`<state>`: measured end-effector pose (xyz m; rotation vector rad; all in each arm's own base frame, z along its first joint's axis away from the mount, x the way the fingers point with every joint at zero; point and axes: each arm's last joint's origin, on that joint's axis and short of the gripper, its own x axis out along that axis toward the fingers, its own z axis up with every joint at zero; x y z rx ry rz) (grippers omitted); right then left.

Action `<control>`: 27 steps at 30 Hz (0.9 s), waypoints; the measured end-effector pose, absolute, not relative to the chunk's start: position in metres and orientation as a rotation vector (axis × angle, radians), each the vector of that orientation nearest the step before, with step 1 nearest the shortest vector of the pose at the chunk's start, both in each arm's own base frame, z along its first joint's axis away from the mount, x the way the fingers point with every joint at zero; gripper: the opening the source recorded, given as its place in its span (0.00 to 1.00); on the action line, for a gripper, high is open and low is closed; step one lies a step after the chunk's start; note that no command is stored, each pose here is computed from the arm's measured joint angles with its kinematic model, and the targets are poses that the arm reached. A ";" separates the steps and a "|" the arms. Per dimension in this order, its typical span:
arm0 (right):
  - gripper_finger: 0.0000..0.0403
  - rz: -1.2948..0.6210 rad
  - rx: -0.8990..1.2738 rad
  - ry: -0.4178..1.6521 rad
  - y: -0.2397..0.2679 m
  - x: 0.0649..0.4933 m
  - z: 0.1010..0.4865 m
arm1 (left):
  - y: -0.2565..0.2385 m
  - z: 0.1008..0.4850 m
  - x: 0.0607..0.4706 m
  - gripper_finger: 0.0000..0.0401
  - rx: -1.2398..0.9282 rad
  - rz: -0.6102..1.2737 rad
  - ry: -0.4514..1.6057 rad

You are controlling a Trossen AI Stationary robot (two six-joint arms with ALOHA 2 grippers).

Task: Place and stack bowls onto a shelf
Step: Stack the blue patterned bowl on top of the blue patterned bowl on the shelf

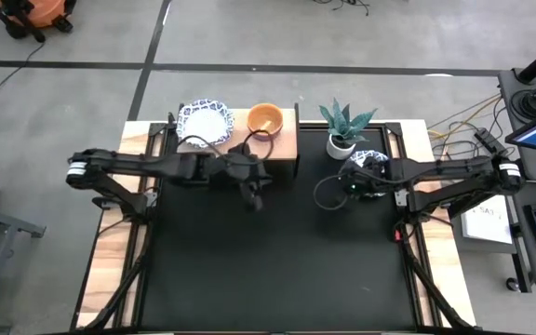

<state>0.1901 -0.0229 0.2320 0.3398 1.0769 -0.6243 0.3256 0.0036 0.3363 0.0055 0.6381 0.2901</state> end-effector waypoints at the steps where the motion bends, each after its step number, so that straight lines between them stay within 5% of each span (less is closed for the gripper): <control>1: 0.18 -0.645 0.343 1.078 -0.026 0.189 0.232 | 0.000 0.336 0.323 0.09 0.005 0.283 0.611; 18: 0.28 -0.833 0.422 1.265 -0.056 0.186 0.166 | -0.012 0.334 0.268 0.09 -0.035 0.298 0.348; 23: 0.22 -0.836 0.417 1.291 -0.057 0.191 0.157 | -0.012 0.333 0.268 0.09 -0.041 0.298 0.349; 27: 0.07 -0.836 0.406 1.300 -0.057 0.191 0.156 | -0.012 0.324 0.269 0.09 -0.034 0.299 0.377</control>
